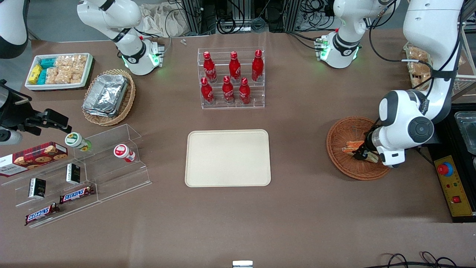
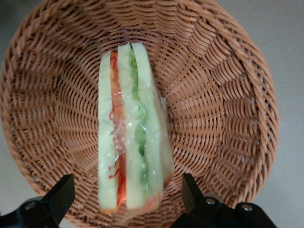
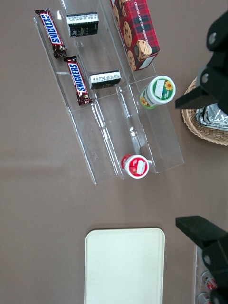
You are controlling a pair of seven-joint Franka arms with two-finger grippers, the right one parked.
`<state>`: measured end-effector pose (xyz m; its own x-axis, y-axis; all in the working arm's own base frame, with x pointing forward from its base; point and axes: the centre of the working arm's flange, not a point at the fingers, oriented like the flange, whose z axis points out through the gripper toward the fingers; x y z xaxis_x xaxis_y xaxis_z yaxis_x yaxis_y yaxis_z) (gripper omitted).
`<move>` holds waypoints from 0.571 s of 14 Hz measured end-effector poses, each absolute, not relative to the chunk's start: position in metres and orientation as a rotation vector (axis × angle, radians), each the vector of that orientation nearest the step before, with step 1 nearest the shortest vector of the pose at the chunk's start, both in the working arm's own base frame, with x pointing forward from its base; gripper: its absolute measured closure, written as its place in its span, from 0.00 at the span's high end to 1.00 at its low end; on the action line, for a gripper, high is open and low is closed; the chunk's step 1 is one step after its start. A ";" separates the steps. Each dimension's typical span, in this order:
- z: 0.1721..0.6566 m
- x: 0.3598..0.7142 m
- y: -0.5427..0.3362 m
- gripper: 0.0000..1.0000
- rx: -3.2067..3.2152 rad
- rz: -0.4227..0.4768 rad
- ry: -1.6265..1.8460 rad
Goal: Place sandwich from basket to tray
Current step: 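Close the left gripper on the wrapped sandwich in the basket, then lift the sandwich and carry it with the left gripper toward the cream tray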
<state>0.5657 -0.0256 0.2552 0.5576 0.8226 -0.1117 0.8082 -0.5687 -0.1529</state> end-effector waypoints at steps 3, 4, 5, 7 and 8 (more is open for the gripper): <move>0.241 0.568 -0.026 0.98 -2.701 0.251 -1.424; 0.239 0.569 -0.026 0.98 -2.703 0.249 -1.426; 0.238 0.569 -0.026 0.89 -2.704 0.244 -1.428; 0.238 0.570 -0.024 0.65 -2.700 0.238 -1.439; 0.239 0.571 -0.019 0.56 -2.694 0.229 -1.446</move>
